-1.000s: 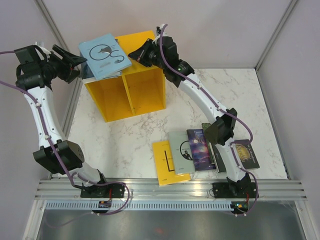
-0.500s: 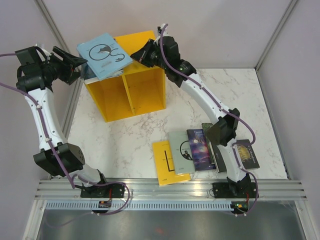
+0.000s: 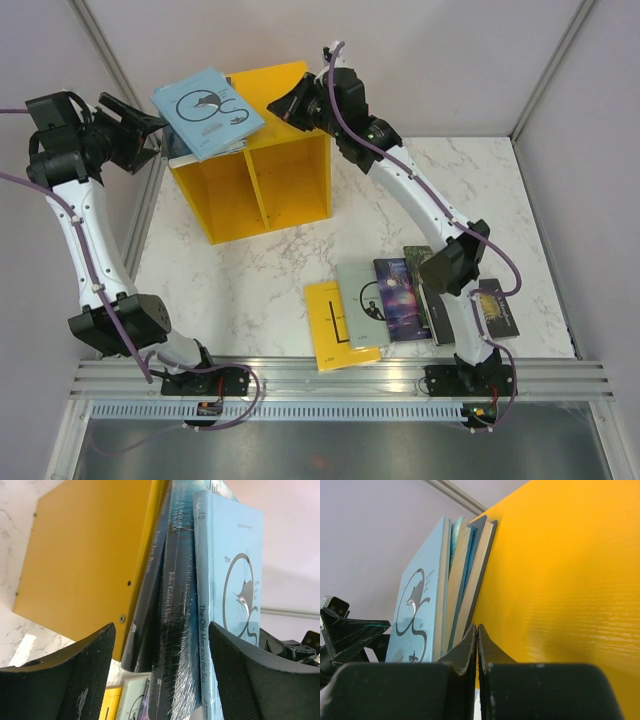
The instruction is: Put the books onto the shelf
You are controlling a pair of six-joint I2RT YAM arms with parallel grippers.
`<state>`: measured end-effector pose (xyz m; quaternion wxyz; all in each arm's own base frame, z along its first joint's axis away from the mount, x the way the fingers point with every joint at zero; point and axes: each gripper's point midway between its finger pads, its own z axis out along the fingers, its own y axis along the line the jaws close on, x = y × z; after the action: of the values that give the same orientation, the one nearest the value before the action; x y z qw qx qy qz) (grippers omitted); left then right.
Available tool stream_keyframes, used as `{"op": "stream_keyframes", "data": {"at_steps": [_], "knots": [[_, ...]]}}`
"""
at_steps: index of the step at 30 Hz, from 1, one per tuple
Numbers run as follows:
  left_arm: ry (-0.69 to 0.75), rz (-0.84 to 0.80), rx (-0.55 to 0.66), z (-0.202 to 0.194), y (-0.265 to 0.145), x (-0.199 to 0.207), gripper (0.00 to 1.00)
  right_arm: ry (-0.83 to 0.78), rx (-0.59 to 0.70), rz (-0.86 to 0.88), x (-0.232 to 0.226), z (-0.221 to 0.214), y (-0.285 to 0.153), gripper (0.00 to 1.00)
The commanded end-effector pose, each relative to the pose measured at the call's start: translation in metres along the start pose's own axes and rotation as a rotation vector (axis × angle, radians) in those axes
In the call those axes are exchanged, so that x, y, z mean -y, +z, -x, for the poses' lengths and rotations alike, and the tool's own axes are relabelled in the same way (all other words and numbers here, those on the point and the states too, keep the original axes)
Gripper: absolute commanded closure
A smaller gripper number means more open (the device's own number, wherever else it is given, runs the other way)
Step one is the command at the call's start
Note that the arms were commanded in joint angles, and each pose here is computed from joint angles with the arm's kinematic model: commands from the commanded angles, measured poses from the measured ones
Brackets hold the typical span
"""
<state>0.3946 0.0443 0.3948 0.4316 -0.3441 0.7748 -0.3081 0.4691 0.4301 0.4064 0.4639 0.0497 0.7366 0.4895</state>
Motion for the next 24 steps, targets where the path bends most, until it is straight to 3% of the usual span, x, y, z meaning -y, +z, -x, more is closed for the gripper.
{"op": "stream_keyframes", "data": {"at_steps": [1,5,10,14,19,21,24], "knots": [[0.002,0.048,0.132,0.011,-0.034,0.008,0.22,0.048,0.006,0.038,-0.018,0.010,-0.015,1.00],[-0.013,0.099,0.205,0.015,-0.048,0.001,0.20,0.102,0.007,0.072,-0.018,0.016,-0.017,1.00],[-0.058,0.174,0.292,0.018,-0.062,-0.013,0.30,0.141,0.006,0.136,-0.028,0.023,-0.024,1.00],[-0.082,0.224,0.299,0.019,-0.057,-0.027,0.62,0.134,0.028,0.156,-0.037,0.031,-0.030,1.00],[-0.110,0.267,0.271,0.020,-0.038,-0.044,0.88,0.133,0.034,0.162,-0.039,0.033,-0.030,1.00],[-0.108,0.281,0.262,0.022,-0.030,-0.050,0.97,0.135,0.034,0.167,-0.042,0.034,-0.030,1.00],[-0.102,0.290,0.248,0.023,-0.022,-0.056,0.98,0.145,0.031,0.178,-0.044,0.034,-0.029,1.00]]}}
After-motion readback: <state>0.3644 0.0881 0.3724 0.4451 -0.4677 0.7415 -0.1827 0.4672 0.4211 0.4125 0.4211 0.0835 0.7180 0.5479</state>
